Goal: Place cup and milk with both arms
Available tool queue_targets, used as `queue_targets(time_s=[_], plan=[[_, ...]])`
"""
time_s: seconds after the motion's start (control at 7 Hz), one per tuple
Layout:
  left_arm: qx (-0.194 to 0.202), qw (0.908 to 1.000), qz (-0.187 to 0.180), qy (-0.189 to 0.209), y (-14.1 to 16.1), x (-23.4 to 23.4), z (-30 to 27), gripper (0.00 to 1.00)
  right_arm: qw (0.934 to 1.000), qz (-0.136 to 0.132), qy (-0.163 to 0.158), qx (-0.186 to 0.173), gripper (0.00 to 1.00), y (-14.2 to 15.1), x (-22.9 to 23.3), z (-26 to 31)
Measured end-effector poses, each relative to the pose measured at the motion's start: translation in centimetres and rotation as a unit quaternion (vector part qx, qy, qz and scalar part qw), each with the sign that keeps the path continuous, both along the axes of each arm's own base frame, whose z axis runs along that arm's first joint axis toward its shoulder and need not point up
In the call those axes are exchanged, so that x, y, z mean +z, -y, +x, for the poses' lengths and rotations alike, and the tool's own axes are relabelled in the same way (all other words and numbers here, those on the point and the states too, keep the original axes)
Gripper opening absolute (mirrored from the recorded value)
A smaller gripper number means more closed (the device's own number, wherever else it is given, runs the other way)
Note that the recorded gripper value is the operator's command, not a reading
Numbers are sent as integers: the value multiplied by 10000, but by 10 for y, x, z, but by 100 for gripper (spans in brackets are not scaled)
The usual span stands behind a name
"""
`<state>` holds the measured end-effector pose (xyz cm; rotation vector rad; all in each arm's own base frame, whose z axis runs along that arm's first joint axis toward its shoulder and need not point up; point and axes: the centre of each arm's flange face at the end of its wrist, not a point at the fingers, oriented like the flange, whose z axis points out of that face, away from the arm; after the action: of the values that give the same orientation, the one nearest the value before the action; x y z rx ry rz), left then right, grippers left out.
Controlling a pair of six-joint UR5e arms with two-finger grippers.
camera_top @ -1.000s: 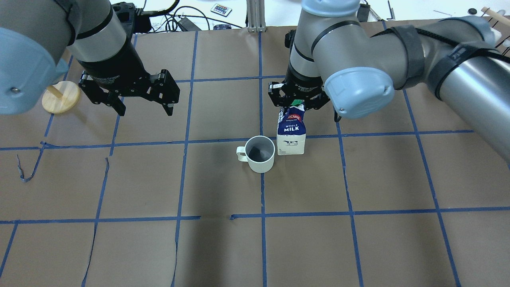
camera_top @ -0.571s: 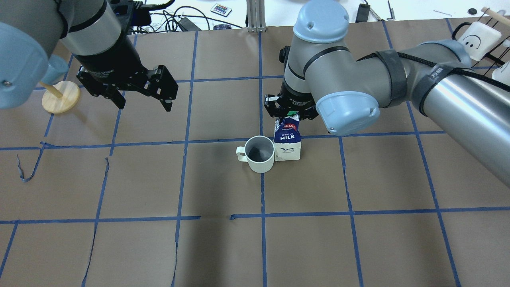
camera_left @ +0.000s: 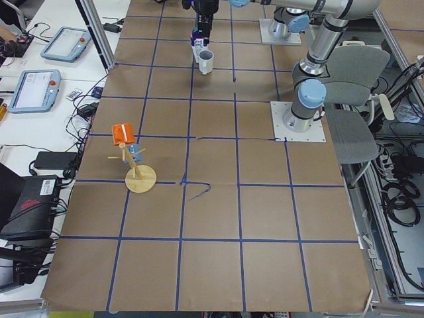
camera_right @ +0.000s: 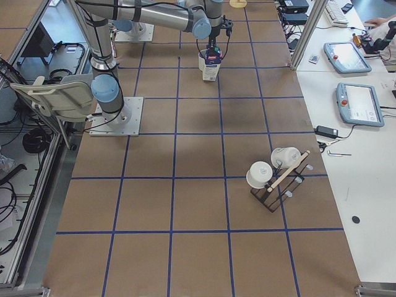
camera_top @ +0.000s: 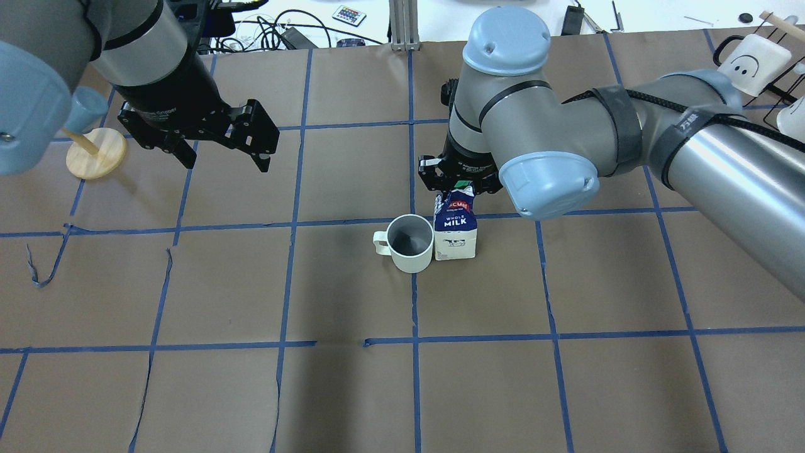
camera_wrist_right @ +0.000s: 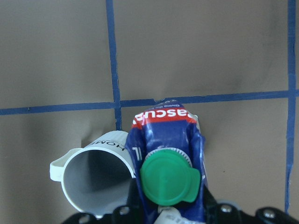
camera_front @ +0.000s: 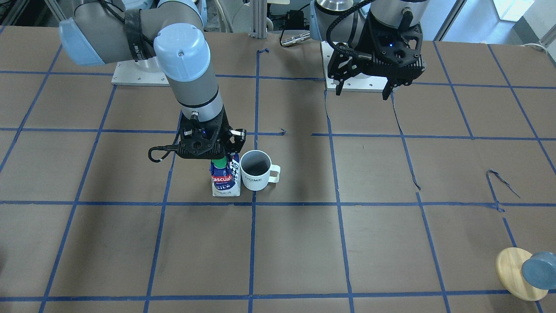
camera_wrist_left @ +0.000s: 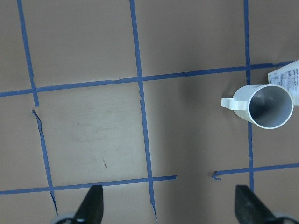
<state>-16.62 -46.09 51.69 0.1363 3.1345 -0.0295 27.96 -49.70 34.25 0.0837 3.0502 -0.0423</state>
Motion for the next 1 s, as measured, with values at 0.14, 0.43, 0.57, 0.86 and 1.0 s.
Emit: queue_targets(time_s=[0.14,0.43,0.57,0.86,1.0], plan=[[5,10000,-11,1,-1,1,0,100,10000,10,-1,3,46,-2,-1,0],[8,10000,-11,1,-1,1,1,100,10000,-4,8,2,47,-5,3,-1],[8,10000,-13,1,-1,1,1,100,10000,-3,8,2,75,-8,4,-2],[9,10000,-16,1,-2,1,1,100,10000,31,5,-6,100,-11,1,-2],[9,10000,-15,1,-2,1,1,100,10000,-31,41,-26,100,-6,8,-3]])
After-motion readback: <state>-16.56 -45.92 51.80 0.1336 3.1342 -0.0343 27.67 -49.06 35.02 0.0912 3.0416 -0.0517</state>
